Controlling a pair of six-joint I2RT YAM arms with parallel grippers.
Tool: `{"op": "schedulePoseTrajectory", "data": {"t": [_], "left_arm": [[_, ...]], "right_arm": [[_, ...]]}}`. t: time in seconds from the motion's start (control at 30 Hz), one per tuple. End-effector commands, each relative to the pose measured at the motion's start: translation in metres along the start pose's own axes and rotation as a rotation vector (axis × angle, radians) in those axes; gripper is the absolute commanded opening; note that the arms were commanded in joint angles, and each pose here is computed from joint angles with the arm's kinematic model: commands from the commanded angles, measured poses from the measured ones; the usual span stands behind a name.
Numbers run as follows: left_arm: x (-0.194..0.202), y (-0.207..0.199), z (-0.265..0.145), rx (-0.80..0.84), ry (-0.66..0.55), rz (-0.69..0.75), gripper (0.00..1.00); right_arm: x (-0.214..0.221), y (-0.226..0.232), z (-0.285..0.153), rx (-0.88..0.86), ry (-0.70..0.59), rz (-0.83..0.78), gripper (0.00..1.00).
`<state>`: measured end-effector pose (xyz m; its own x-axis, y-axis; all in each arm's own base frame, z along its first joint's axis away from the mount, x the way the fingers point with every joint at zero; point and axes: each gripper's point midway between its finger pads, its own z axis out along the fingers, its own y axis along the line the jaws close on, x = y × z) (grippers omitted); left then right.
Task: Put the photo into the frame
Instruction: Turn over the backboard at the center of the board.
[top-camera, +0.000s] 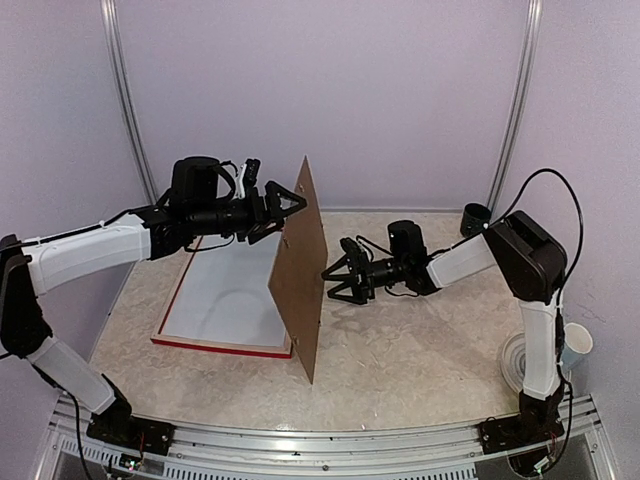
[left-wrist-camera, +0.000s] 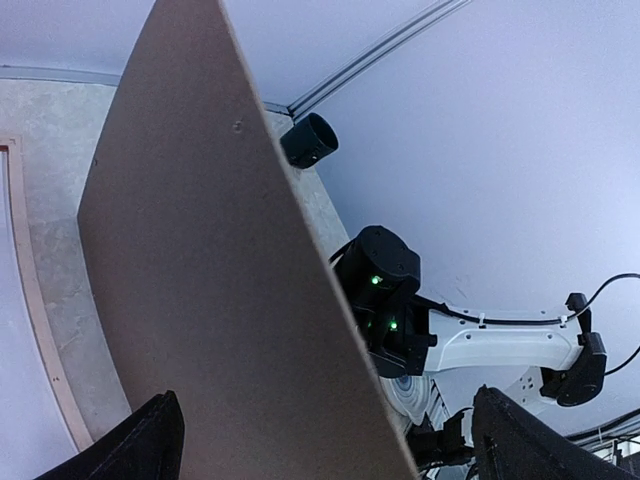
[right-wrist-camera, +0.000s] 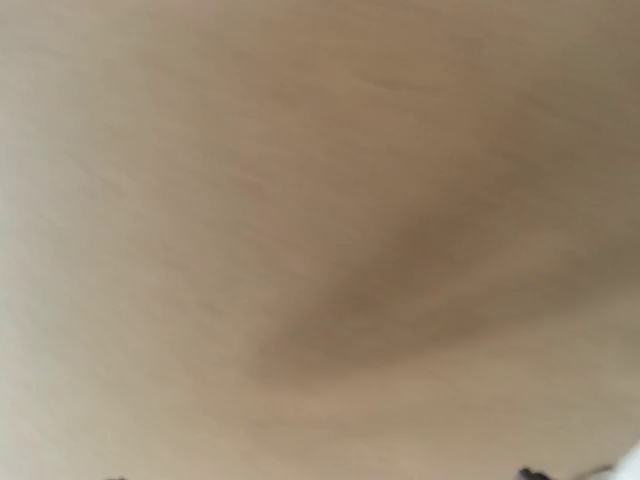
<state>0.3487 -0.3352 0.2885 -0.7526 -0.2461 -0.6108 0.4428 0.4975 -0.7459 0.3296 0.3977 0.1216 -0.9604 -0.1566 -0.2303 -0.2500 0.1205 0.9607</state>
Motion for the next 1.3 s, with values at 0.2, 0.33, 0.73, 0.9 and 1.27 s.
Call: {"op": "schedulePoseTrajectory", "data": {"t": [0.2, 0.33, 0.73, 0.9, 1.27], "left_arm": [[-0.016, -0.008, -0.010, 0.032, -0.010, 0.032, 0.99], [-0.014, -0.001, -0.013, 0.020, -0.008, 0.023, 0.99], [0.001, 0.028, -0.024, -0.034, 0.010, -0.014, 0.94], [0.009, 0.045, -0.030, -0.070, 0.019, -0.030, 0.87], [0.029, 0.078, -0.038, -0.120, 0.043, -0.066, 0.75]], "right_arm": [[0.007, -0.052, 0.010, 0.134, 0.013, 0.028, 0.83], [0.008, -0.064, 0.010, 0.169, 0.017, 0.032, 0.83], [0.013, -0.083, 0.008, 0.223, 0.025, 0.041, 0.84], [0.014, -0.086, 0.003, 0.237, 0.020, 0.044, 0.84], [0.017, -0.090, -0.012, 0.270, 0.003, 0.047, 0.84]]}}
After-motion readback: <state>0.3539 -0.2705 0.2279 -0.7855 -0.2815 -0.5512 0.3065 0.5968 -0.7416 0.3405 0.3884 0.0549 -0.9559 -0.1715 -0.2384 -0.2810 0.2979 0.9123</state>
